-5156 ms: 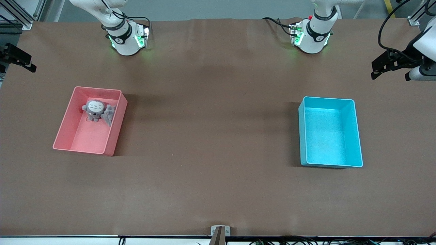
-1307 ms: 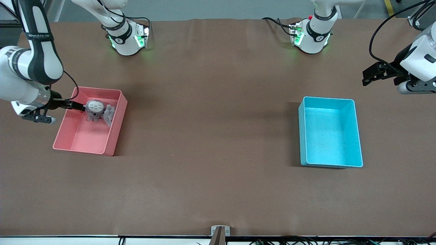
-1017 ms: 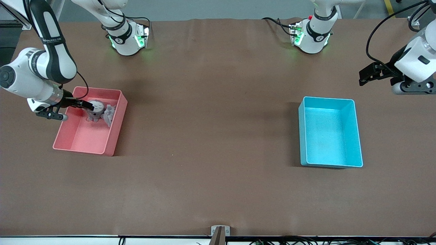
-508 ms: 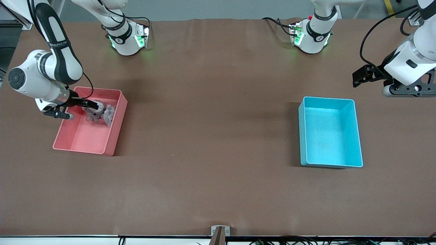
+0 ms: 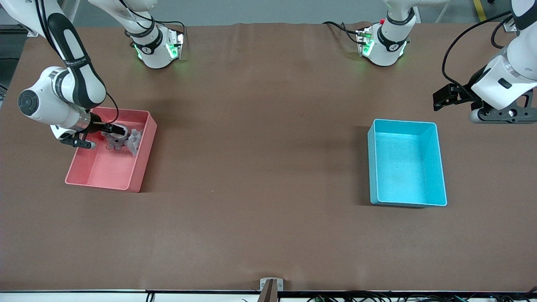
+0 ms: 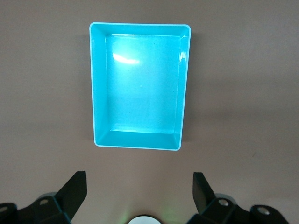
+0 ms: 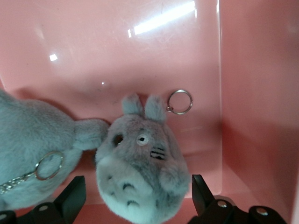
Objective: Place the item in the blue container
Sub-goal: 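Close the right gripper on the grey plush and lift it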
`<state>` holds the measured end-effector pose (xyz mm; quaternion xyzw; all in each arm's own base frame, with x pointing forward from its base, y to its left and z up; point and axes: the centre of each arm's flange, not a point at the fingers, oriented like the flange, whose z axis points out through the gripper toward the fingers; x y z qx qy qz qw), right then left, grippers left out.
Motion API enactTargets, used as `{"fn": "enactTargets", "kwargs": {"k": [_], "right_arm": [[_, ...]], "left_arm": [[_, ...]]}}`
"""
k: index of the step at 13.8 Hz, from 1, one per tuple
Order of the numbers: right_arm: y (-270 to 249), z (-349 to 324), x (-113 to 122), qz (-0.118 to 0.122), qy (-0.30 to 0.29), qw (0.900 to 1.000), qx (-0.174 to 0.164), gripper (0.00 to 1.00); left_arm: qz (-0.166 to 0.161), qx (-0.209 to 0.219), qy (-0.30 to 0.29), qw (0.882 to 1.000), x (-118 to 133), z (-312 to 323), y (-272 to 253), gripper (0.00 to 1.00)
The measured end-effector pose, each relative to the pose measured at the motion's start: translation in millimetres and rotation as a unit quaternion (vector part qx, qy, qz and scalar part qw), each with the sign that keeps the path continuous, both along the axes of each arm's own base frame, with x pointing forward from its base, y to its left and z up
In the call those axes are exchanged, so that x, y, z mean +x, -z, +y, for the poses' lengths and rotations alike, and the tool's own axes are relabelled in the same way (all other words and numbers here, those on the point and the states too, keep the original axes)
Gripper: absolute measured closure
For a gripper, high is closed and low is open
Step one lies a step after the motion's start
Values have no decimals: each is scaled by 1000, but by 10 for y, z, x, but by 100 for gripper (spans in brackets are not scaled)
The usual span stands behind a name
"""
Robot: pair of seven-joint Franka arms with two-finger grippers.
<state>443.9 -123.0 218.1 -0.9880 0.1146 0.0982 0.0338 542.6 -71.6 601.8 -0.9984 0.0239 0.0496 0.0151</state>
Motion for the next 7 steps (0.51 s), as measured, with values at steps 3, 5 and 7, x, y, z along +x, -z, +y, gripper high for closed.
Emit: {"fn": "enactTargets", "kwargs": {"k": [3,5,7], "right_arm": [[34,-11,1,-1,1,1000,-1,3],[58,-10,-5,1,2,1000,0,7],[75,-10,-10,3,4,1000,1,15]], "left_arm": [[0,0,0,1000,0,0,5,0],[0,0,0,1000,2,-1,9,0],[0,0,0,1000,2,-1,12,0]]}}
